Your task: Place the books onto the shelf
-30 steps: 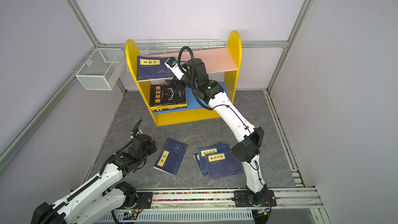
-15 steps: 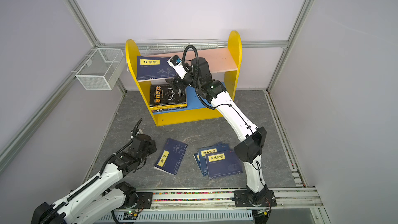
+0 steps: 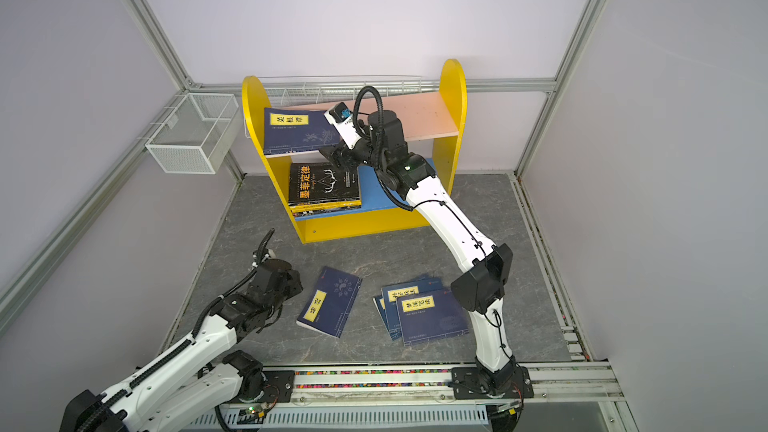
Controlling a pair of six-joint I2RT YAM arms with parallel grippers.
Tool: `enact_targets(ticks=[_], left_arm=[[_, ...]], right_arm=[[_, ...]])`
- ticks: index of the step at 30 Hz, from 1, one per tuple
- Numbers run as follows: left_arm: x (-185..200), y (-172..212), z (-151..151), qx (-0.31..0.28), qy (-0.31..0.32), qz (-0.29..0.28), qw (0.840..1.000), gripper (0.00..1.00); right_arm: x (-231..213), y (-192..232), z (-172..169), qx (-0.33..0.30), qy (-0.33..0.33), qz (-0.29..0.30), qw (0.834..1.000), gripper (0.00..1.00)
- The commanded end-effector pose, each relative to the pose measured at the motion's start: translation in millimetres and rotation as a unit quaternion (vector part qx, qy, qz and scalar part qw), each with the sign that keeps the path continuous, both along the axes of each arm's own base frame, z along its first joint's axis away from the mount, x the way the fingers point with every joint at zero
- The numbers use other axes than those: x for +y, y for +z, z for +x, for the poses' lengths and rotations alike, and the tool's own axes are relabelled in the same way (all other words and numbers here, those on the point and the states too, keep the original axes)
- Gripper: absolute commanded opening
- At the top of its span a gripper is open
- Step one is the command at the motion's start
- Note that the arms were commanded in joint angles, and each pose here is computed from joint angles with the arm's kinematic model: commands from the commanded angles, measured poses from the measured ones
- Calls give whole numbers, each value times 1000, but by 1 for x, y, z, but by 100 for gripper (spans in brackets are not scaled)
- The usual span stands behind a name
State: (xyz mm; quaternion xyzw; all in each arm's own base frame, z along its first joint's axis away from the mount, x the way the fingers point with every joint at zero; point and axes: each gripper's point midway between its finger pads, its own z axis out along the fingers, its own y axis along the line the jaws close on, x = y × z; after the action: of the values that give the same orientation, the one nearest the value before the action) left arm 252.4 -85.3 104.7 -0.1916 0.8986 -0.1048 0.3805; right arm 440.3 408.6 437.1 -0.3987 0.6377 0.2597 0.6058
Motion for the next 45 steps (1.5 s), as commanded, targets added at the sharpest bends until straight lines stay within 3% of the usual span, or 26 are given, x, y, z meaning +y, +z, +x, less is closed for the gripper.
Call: enact_targets(ticks=[1,11,21,26,29,32,35,39,41,45], left_arm=[[1,12,4,-10,4,-1,1000,41],[2,14,3,-11,2,4,1000,41],[10,20,-2,-25,13,5,1000,41],[1,24,1,-25,-16,10,1000,42],[-1,25,4,-17,-35,33,999,42],[-4,22,6,-2,-56,58,997,43],[-9,10,7,20,-74,67,995,44],[-27,-17,6,64,-107,48,991,45],[-34,-30,4,89,-120,41,988,47],[-46,-54,-3,147,-147,39,977,47]], right_arm=[[13,-21,7,18,-6,-7,1000,81],[7,-34,28,37,-84,-3,996,80],[19,-32,18,32,-57,-7,998,80],[-7,10,5,-6,-90,21,996,84],[-41,55,-22,-59,-116,48,990,86],[-70,70,-58,-69,-115,71,988,87],[-75,34,-89,-20,-80,58,995,86],[-63,-76,-120,122,-42,-16,992,85],[-61,-133,-137,189,-31,-56,980,84],[-62,-235,-172,334,-24,-113,935,81]])
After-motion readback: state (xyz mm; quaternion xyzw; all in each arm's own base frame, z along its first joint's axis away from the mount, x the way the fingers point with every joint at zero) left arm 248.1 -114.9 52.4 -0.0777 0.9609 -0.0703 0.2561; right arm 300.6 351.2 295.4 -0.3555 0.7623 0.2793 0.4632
